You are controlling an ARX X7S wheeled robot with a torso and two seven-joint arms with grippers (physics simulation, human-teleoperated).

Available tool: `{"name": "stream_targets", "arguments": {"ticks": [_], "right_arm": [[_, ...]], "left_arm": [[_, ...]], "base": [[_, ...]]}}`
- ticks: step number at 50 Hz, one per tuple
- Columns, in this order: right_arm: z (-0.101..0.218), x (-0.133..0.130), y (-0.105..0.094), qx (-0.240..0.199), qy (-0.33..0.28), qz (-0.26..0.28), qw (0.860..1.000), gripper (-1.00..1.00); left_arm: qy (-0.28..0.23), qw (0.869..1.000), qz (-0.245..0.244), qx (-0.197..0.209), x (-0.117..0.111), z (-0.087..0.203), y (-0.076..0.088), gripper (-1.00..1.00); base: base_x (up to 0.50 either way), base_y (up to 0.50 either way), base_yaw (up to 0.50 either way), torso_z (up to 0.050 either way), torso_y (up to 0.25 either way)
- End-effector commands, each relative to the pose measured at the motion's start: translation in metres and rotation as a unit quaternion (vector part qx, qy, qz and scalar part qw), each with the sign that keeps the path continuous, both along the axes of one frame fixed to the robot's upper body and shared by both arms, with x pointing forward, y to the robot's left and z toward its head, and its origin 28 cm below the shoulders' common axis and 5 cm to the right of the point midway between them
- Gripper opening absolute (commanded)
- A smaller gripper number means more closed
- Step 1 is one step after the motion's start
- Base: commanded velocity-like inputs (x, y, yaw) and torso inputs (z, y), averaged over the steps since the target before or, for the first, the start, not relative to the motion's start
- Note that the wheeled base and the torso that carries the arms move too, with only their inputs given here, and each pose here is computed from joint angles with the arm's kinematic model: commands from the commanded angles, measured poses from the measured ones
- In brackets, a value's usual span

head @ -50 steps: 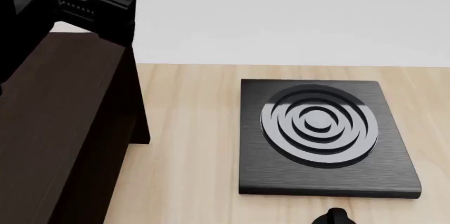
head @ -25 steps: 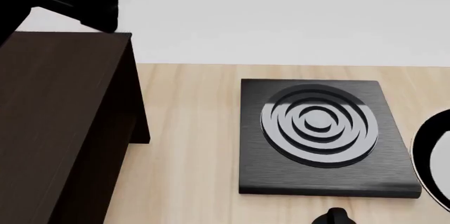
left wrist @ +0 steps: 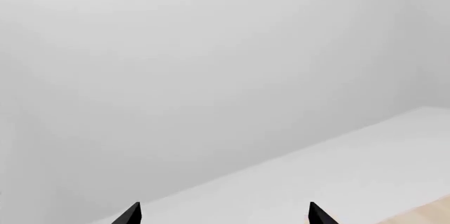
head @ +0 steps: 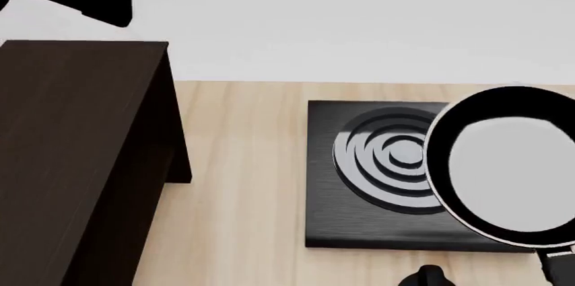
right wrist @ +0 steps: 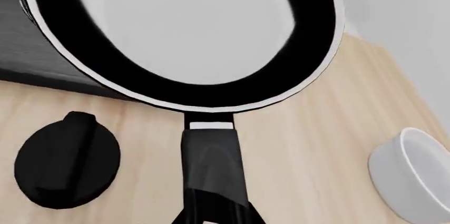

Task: Put the frying pan under the cabinet shelf.

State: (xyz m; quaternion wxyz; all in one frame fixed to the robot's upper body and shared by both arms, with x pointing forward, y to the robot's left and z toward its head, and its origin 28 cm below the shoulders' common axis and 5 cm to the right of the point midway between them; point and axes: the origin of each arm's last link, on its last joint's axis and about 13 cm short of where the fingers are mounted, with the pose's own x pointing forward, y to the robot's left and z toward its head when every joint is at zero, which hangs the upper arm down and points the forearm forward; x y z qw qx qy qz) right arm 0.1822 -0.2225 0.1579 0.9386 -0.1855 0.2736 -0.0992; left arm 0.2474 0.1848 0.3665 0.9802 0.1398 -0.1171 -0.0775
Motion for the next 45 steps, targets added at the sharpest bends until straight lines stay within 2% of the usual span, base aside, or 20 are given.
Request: {"name": "stream_targets", "arguments": {"ticks": [1, 10, 19, 32, 45], "right_arm": [[0.014, 0.001, 0.012, -0.05, -0.023, 0.037, 0.998, -1.0], [0.02, -0.002, 0.021, -0.078, -0.002, 0.062, 0.995, -1.0], [0.041, -0.001, 0.035, -0.133, 0.02, 0.099, 0.986, -1.0], [0.06, 0.01, 0.047, -0.17, 0.042, 0.126, 0.976, -1.0], [0.081, 0.014, 0.062, -0.218, 0.066, 0.157, 0.961, -1.0]], "left_arm": [[-0.007, 1.0, 0.002, -0.002, -0.004, 0.005, 0.002, 1.0], [-0.007, 1.0, 0.003, -0.005, -0.003, 0.003, 0.004, 1.0], [-0.006, 1.0, 0.003, -0.008, -0.003, 0.002, 0.006, 1.0], [-0.004, 1.0, 0.008, -0.012, -0.004, -0.002, 0.012, 1.0], [-0.001, 1.0, 0.012, -0.016, -0.003, -0.005, 0.015, 1.0]], "base": [[0.0, 0.0, 0.0, 0.0, 0.0], [0.0, 0.0, 0.0, 0.002, 0.001], [0.0, 0.0, 0.0, 0.0, 0.001], [0.0, 0.0, 0.0, 0.0, 0.002], [0.0, 0.0, 0.0, 0.001, 0.002]]}}
